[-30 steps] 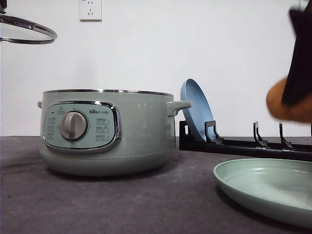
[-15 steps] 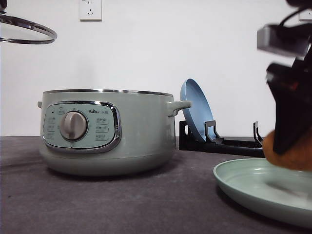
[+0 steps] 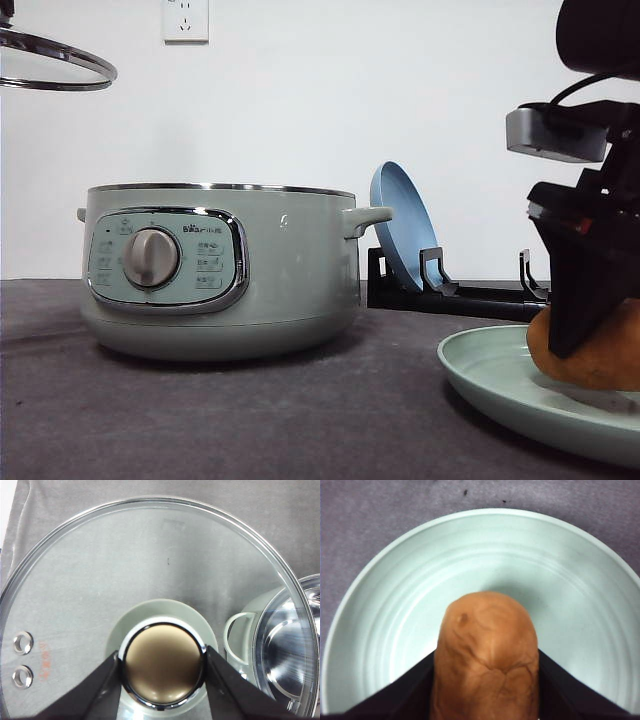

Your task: Transfer potato from steamer to green plate

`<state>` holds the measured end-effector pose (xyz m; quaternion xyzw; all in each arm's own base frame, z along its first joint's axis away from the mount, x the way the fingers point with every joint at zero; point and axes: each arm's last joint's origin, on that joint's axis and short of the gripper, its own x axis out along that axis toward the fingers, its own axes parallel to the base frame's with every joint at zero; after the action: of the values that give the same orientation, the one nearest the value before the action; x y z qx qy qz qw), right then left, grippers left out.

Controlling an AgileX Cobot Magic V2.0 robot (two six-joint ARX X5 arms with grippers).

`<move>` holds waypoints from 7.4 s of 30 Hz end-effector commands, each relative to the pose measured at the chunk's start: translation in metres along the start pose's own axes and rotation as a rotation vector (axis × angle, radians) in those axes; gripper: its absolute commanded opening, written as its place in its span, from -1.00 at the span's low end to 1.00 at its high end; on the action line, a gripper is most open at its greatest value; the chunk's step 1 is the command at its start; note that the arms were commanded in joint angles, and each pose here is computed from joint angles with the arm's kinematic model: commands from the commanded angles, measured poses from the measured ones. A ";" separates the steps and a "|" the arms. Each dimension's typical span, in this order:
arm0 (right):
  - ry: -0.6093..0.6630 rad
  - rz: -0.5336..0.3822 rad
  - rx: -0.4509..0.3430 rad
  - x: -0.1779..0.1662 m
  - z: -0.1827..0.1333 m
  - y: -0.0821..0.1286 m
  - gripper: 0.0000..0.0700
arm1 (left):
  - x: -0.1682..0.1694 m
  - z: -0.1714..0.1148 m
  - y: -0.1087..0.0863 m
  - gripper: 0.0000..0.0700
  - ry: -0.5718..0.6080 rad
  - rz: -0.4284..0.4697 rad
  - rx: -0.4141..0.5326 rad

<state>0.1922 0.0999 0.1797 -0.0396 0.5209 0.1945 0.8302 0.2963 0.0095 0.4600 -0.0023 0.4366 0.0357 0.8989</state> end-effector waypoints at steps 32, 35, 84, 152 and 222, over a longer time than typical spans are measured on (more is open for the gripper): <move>-0.259 0.057 0.013 -0.135 0.047 0.019 0.91 | -0.015 0.005 0.000 -1.00 -0.084 -0.007 -0.004; -0.302 0.114 0.002 -0.165 0.044 0.022 0.92 | -0.015 0.004 0.000 -1.00 -0.083 -0.007 -0.005; -0.700 0.242 -0.029 -0.266 -0.033 0.020 0.92 | -0.035 -0.025 -0.150 -1.00 -0.080 -0.347 0.382; -0.692 0.240 -0.028 -0.265 -0.033 0.020 0.92 | 0.111 -0.023 -0.216 -1.00 0.213 -0.322 0.469; -0.574 0.168 -0.055 -0.243 -0.051 0.015 0.92 | -0.067 -0.223 -0.049 0.82 -0.416 -0.702 0.302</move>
<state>0.0514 0.0314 0.3705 0.0427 0.2725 0.2761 0.9207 0.0814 -0.0500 0.3718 0.0067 0.2174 -0.3331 0.9175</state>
